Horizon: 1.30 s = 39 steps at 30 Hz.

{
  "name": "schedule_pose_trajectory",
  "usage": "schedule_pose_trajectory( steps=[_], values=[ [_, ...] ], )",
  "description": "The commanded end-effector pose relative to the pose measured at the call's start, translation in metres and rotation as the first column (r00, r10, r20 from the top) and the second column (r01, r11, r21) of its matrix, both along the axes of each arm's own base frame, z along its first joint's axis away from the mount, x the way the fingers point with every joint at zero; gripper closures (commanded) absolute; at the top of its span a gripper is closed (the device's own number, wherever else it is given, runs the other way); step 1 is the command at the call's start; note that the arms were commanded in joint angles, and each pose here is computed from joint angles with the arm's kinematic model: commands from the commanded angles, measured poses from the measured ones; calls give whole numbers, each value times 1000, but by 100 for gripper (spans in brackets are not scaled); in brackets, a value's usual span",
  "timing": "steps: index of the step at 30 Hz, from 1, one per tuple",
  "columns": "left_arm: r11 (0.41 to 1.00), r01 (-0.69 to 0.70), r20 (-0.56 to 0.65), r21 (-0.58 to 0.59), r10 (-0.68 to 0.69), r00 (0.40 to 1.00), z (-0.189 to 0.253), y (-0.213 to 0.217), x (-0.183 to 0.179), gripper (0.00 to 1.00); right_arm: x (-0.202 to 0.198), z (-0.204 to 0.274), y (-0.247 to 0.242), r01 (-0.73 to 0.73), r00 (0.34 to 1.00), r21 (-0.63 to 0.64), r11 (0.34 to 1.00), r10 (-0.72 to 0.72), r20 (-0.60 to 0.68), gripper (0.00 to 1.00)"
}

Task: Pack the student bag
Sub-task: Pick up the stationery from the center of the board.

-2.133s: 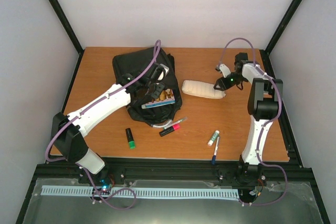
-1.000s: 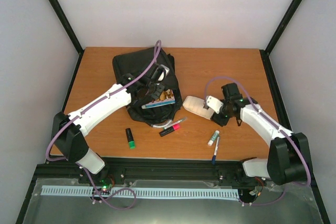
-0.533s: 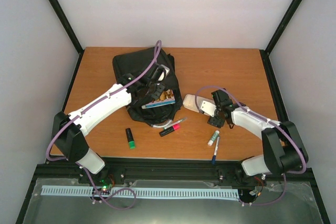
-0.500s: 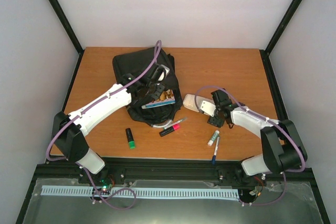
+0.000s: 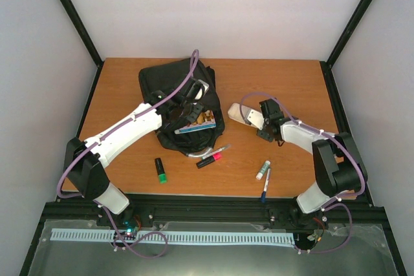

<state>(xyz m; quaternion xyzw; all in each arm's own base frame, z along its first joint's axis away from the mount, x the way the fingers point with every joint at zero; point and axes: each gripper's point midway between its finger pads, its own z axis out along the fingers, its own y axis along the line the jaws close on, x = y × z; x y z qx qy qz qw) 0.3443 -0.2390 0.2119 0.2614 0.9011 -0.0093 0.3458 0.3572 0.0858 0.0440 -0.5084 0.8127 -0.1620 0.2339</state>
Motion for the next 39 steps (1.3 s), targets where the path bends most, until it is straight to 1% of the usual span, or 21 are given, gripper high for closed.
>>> schedule_pose_trajectory(
  steps=[1,5,9,11,12,15,19,24,25,26,27,28,31,35,39],
  values=[
    [994,4,75,-107,4,997,39,-12,7,99,8,19,-1,41,999,71,997,-40,-11,75],
    [994,7,76,-110,1,997,40,-12,6,99,-5,35,4,53,995,162,985,-38,-93,81],
    [994,6,77,-111,2,997,41,-11,6,98,-31,49,23,58,973,298,953,14,-232,84],
    [994,6,77,-111,2,997,41,-11,6,99,-47,53,34,76,946,363,929,48,-321,84],
    [994,6,78,-111,3,997,42,-11,6,98,-51,55,32,114,930,396,911,42,-365,84],
    [994,7,79,-111,2,997,42,-11,5,99,-73,50,40,200,858,467,861,76,-509,84],
    [993,11,74,-115,-2,997,41,-13,6,98,-82,34,42,284,799,486,827,77,-597,84],
    [993,12,67,-116,-4,998,39,-13,5,98,-71,18,36,397,749,480,782,27,-662,82],
    [993,12,68,-115,-4,998,39,-13,5,99,-66,16,34,411,746,482,773,18,-666,81],
    [993,12,68,-115,-4,998,39,-13,5,98,-63,13,31,428,739,478,767,7,-674,76],
    [993,12,68,-116,-4,998,39,-13,5,99,-58,11,28,439,739,475,763,-5,-674,68],
    [993,13,68,-116,-5,998,39,-13,5,98,-54,10,26,441,744,475,762,-14,-668,63],
    [993,12,67,-117,-5,998,39,-13,5,99,-50,10,25,425,762,482,767,-16,-647,51],
    [993,14,67,-119,-6,998,39,-14,5,98,-45,6,20,410,784,470,782,-38,-620,42],
    [993,15,66,-120,-7,998,39,-14,5,98,-44,-3,14,401,793,450,798,-56,-607,36]
  ],
)
